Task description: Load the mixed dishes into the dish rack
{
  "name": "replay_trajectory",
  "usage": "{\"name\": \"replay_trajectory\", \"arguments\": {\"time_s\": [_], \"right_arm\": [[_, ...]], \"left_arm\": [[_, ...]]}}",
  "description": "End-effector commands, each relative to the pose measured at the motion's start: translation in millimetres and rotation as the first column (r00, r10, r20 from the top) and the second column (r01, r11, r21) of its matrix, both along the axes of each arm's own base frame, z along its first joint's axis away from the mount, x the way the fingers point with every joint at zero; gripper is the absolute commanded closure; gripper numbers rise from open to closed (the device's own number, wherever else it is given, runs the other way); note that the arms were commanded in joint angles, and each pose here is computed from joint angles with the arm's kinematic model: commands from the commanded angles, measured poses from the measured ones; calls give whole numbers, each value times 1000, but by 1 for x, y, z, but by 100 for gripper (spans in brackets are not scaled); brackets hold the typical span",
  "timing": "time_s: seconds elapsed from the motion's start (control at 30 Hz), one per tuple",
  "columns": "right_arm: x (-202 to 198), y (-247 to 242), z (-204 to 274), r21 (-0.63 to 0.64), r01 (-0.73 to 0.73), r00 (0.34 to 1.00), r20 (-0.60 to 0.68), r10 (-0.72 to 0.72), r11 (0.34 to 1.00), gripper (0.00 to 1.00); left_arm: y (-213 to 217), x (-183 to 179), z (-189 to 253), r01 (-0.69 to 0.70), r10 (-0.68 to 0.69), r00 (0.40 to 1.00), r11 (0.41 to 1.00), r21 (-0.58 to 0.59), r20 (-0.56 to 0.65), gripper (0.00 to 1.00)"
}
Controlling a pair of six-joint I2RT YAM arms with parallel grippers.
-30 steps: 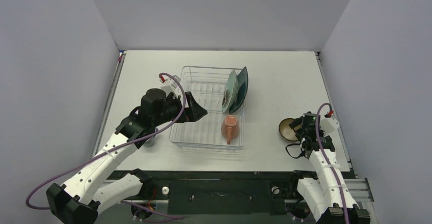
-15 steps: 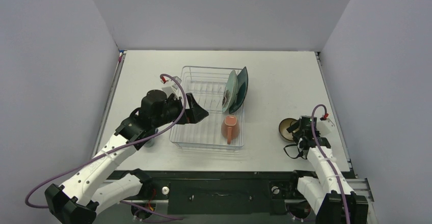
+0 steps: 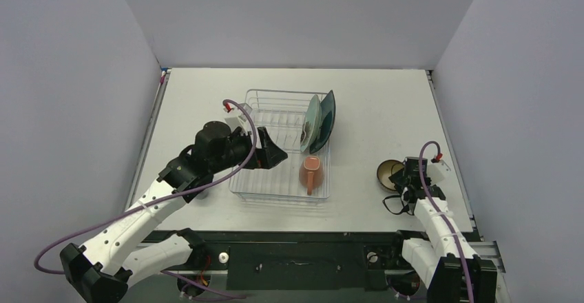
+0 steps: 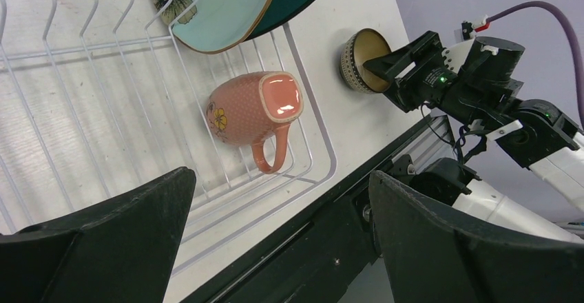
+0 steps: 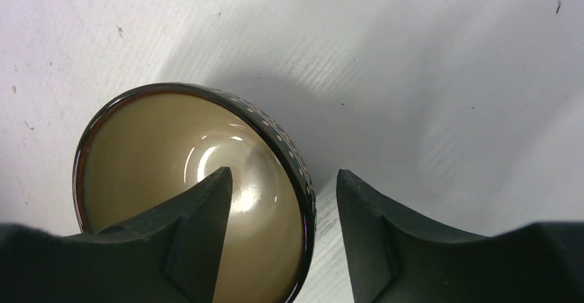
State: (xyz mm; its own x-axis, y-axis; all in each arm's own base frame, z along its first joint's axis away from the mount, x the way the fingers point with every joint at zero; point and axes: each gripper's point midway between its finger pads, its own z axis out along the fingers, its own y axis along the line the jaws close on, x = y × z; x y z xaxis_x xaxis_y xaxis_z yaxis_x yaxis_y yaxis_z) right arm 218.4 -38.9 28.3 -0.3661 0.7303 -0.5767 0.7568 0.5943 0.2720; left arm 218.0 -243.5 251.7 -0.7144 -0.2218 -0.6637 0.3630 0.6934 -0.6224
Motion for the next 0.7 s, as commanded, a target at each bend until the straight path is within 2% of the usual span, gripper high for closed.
{"name": "replay_trajectory", "arguments": {"time_s": [0.0, 0.23, 0.3, 0.4, 0.47, 0.67], "right_arm": [[5, -5, 0, -11, 19, 1000, 19, -18, 1000, 50], [7, -1, 1, 14, 18, 999, 50, -19, 1000, 66], [10, 3, 2, 29, 5, 998, 59, -7, 1000, 74], [15, 9, 8, 55, -23, 997, 73, 19, 998, 93], [19, 10, 11, 56, -32, 996, 82, 27, 998, 100], [31, 17, 37, 77, -69, 985, 166, 55, 995, 100]], "left_arm": [[-3, 4, 36, -5, 10, 996, 999, -52, 86, 3], [1, 1, 30, -16, 20, 996, 999, -47, 81, 3], [1, 1, 31, -20, 25, 996, 998, -53, 82, 3], [-1, 0, 31, -10, 15, 997, 998, -60, 78, 3], [-3, 0, 30, -5, 10, 997, 998, -60, 78, 3], [-11, 0, 29, 21, -17, 998, 997, -69, 60, 2]]}}
